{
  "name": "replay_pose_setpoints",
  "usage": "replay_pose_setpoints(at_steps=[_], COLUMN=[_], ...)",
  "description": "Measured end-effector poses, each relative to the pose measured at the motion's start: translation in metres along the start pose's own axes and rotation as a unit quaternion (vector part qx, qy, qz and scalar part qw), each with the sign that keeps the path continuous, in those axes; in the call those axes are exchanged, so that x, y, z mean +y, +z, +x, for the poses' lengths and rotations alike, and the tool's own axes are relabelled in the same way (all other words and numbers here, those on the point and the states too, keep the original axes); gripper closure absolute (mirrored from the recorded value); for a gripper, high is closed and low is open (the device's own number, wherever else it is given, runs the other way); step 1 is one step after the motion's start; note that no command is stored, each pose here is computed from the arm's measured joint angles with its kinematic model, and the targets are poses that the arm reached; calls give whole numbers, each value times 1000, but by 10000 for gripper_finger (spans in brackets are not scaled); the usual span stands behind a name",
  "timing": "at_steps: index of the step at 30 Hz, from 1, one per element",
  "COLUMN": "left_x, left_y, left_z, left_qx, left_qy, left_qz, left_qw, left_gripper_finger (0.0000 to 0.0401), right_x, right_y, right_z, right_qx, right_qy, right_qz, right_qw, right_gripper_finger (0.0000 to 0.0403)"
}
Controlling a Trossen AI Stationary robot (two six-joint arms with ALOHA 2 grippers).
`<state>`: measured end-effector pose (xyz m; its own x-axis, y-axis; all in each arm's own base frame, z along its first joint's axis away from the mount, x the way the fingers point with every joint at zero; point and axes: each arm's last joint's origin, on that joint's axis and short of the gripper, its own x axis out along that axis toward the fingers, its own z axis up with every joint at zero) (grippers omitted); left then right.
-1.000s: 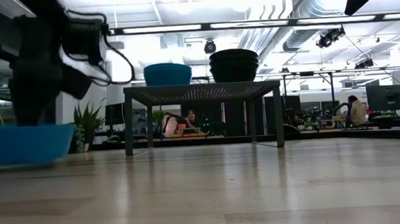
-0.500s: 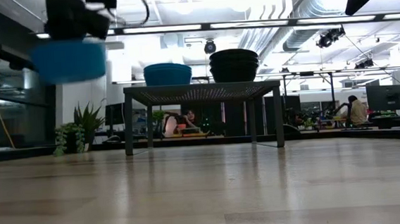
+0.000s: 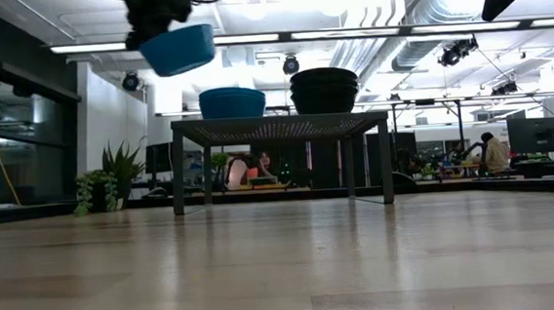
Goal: Pick & Place Mini bowls
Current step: Stack the blue bowl on top of the other blue bowls on the shelf
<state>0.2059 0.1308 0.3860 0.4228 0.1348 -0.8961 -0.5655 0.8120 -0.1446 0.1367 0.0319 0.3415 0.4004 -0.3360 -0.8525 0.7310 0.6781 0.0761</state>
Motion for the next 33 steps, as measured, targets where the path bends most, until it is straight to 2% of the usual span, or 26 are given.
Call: replay_pose_setpoints(at_steps=[11, 16, 22, 33], left_x=[0, 0, 9, 28], left_y=[67, 89, 99, 101], left_z=[11, 22, 39, 37], left_qx=[-25, -22, 25, 30], left_qy=[0, 2, 9, 20], left_qz=[49, 62, 64, 47], left_qw=[998, 998, 998, 998], left_gripper_finger=[401, 401, 401, 401], right_x=[0, 0, 0, 0], right_y=[0, 0, 0, 0], right_z=[0, 0, 0, 0], right_qx=[0, 0, 2, -1], right_qy=[0, 0, 1, 0], right_qz=[4, 4, 5, 4], right_qw=[1000, 1000, 1000, 1000], right_gripper_finger=[403, 403, 403, 403])
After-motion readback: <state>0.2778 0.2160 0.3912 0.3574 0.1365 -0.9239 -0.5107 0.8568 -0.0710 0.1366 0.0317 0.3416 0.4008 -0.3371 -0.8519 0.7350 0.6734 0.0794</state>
